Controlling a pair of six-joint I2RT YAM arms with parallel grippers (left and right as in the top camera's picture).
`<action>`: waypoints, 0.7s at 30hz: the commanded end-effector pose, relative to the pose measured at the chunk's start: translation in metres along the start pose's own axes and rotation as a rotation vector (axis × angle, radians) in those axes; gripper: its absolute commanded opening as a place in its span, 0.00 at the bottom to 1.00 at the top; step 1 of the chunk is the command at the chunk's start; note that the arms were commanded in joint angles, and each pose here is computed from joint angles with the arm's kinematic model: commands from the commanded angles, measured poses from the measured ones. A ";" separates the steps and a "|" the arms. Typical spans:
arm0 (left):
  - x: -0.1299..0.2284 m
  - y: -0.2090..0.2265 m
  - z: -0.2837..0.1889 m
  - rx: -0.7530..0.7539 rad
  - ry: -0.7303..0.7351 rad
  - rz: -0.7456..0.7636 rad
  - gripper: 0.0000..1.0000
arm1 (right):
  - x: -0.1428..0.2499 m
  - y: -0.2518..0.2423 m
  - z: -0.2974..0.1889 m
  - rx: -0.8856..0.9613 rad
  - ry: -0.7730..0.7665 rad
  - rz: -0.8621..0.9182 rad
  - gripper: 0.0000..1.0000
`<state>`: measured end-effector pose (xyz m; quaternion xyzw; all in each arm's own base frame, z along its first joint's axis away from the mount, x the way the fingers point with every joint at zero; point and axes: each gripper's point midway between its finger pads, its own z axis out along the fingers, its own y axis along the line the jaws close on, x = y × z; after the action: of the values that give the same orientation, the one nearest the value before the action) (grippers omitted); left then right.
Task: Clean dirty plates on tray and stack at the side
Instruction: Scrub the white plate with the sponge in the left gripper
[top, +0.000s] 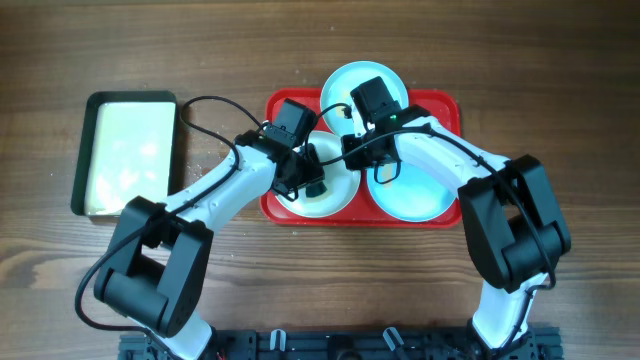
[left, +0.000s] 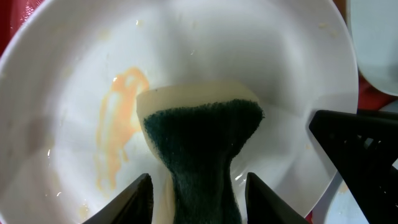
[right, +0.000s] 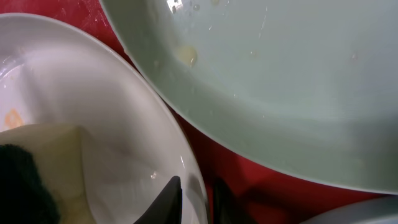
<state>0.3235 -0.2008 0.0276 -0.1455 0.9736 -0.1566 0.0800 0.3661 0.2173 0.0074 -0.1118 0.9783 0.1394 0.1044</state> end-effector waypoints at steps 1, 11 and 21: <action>0.001 -0.004 0.003 0.009 0.009 0.008 0.43 | 0.004 -0.001 0.004 0.001 0.013 0.006 0.18; -0.005 -0.002 0.015 -0.002 -0.010 0.022 0.04 | 0.003 -0.001 0.004 0.001 0.012 0.006 0.18; -0.021 -0.009 0.015 -0.001 -0.087 0.306 0.04 | 0.002 -0.001 0.004 0.000 0.006 0.005 0.18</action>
<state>0.3405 -0.2177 0.0249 -0.0280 0.9753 -0.1832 0.1204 0.3670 0.2178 0.0077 -0.1119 0.9780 0.1401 0.1064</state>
